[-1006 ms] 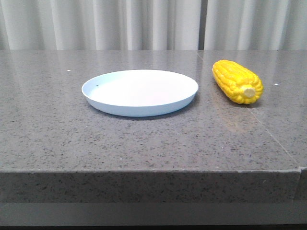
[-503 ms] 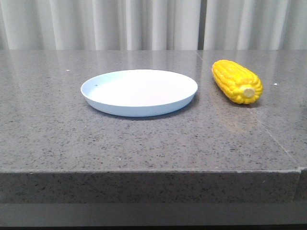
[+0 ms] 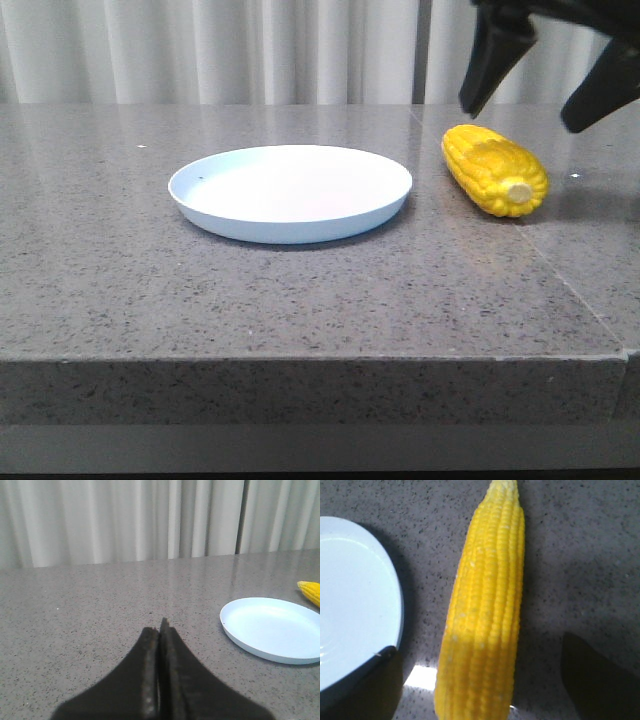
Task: Place corn on plate with both arms
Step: 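Lower the right gripper over the yellow corn and close on it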
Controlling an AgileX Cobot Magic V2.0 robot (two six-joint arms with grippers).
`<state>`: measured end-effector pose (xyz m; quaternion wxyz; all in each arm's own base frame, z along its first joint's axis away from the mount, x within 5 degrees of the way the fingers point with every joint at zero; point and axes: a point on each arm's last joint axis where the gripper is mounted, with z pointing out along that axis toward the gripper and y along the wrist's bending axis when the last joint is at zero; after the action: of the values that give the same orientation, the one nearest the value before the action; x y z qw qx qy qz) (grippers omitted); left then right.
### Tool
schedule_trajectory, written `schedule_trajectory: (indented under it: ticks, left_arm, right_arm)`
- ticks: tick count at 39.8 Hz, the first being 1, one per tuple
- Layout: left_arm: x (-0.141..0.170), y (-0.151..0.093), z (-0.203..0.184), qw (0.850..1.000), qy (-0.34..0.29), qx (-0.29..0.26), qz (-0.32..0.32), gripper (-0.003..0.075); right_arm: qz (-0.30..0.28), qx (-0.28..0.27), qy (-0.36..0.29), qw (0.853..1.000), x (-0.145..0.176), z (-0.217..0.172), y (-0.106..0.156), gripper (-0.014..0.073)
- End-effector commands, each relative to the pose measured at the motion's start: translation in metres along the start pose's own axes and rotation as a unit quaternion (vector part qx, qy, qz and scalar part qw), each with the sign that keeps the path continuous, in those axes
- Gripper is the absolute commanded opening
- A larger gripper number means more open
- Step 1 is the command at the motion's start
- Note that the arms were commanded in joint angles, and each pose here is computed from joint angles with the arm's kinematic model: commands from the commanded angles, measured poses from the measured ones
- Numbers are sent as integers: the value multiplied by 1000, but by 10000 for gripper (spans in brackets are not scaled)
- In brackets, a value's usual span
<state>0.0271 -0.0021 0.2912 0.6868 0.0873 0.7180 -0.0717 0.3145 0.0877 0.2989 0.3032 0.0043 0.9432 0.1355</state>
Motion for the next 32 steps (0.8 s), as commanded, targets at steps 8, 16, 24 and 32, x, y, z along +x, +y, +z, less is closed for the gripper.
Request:
schedule_trajectory:
  ticks: [8, 16, 24, 32]
  left_arm:
    - [-15, 0, -2, 999, -46, 2, 1, -20]
    - [-15, 0, -2, 999, -47, 3, 1, -20]
    - [-15, 0, -2, 999, -47, 3, 1, -20]
    - [-15, 0, -2, 999, -47, 3, 1, -20]
  right_arm:
    - [10, -5, -13, 1000, -21, 23, 1, 659]
    - [24, -15, -10, 1000, -20, 25, 2, 439]
    - [30, -21, -17, 999, -21, 23, 4, 176]
    - [22, -26, -43, 998, -25, 1, 7, 148]
